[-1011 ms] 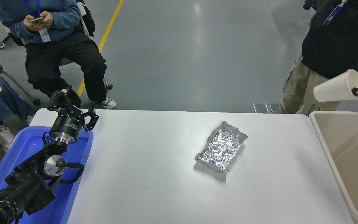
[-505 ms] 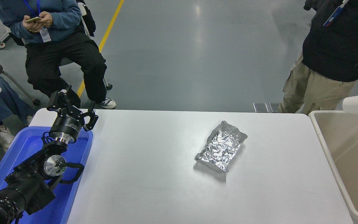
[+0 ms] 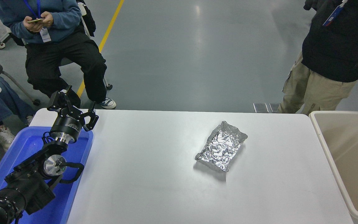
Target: Dispose of the paper cup in the dustbin
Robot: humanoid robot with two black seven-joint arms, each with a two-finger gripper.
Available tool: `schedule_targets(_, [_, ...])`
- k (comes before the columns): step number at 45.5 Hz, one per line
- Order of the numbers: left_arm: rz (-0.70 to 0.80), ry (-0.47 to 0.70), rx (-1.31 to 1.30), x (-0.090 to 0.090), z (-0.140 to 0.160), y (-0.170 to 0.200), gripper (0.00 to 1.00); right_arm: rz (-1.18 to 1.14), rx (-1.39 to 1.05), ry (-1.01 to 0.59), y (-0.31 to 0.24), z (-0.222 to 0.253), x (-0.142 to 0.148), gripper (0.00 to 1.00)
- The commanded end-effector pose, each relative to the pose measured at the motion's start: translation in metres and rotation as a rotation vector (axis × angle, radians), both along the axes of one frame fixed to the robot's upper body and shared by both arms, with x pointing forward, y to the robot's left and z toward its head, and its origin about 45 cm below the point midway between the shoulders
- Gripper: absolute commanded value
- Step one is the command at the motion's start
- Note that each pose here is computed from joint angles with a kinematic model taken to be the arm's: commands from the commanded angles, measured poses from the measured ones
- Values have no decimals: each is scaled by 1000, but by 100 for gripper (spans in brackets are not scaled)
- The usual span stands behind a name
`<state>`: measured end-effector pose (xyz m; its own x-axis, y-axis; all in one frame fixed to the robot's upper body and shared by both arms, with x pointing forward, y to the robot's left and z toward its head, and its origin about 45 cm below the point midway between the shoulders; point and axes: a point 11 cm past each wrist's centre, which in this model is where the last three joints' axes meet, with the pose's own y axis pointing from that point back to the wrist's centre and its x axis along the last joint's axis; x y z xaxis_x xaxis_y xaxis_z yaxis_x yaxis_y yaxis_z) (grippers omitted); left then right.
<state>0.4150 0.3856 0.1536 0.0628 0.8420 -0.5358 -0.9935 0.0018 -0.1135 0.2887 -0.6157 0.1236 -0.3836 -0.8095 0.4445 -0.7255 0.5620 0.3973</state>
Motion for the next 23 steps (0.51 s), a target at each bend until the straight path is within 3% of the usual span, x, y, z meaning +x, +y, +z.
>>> schedule_targets(1, [-1,0,0,0,0,0,100,-159,7,-42,6,-23,-14,0])
schedule_targets(23, [-1,0,0,0,0,0,100,-175,22,-42,26,-38,-9,0])
